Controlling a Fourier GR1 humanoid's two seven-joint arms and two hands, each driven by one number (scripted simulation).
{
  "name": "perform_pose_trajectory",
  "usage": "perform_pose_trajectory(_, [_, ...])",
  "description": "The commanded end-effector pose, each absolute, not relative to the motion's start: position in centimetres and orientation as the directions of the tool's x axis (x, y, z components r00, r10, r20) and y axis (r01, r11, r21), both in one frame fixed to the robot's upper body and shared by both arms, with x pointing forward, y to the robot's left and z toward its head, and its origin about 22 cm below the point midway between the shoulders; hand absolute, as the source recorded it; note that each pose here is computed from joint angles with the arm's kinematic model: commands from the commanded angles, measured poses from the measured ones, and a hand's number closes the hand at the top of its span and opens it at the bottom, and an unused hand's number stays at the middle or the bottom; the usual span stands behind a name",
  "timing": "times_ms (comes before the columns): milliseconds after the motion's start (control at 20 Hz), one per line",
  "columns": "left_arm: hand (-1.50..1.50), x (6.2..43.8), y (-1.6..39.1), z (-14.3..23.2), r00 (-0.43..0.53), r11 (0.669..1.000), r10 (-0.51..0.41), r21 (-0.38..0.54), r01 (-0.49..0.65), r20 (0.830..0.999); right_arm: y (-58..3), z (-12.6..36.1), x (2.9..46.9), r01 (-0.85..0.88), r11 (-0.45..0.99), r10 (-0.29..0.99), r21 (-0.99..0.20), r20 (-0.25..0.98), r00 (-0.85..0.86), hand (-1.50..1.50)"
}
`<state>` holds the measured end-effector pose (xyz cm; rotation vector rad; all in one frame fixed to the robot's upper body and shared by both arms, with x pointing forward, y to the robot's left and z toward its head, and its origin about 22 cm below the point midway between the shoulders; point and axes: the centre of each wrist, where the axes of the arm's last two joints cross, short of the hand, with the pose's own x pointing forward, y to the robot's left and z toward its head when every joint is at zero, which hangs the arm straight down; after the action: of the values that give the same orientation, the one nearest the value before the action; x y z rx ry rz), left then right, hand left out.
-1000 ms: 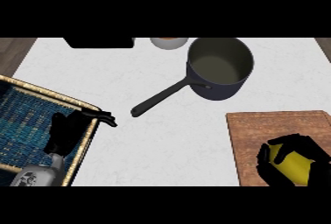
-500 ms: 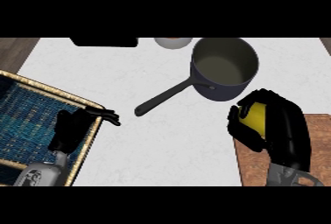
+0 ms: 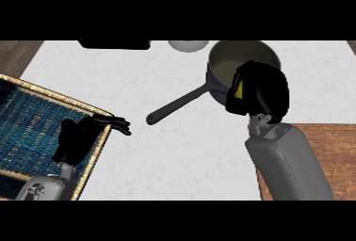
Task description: Pick the lemon from the cutting board and place it in the pot
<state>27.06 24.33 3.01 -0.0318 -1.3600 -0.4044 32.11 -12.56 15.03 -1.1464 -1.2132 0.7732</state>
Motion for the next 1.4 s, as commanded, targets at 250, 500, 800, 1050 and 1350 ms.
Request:
perform_pose_trajectory(250, [0.0,25.9,23.8,-0.1,0.225,0.947,-0.196,0.124,0.297,0.955,-9.7,11.9,37.3,-0.275,0.21,0.91,-0.938,0.085,0.406,1.5])
perform_pose_trajectory(500, [0.0,26.6,22.6,0.3,0.246,0.948,-0.205,0.13,0.289,0.948,-10.1,11.4,39.4,-0.383,0.258,0.881,-0.887,0.054,0.47,-1.5])
perform_pose_trajectory(800, [0.0,26.6,24.1,0.9,0.222,0.948,-0.202,0.133,0.289,0.954,-8.8,13.2,39.9,-0.037,0.5,0.817,-0.865,0.456,0.352,-1.5])
perform_pose_trajectory(1050, [0.0,26.1,22.9,0.5,0.222,0.947,-0.199,0.13,0.293,0.955,-9.1,16.2,39.8,0.275,0.689,0.634,-0.671,0.741,0.221,-1.5])
perform_pose_trajectory(1350, [0.0,26.3,23.7,-0.2,0.272,0.958,-0.185,0.112,0.264,0.944,-10.3,17.9,39.9,0.54,0.718,0.444,-0.439,0.886,0.131,-1.5])
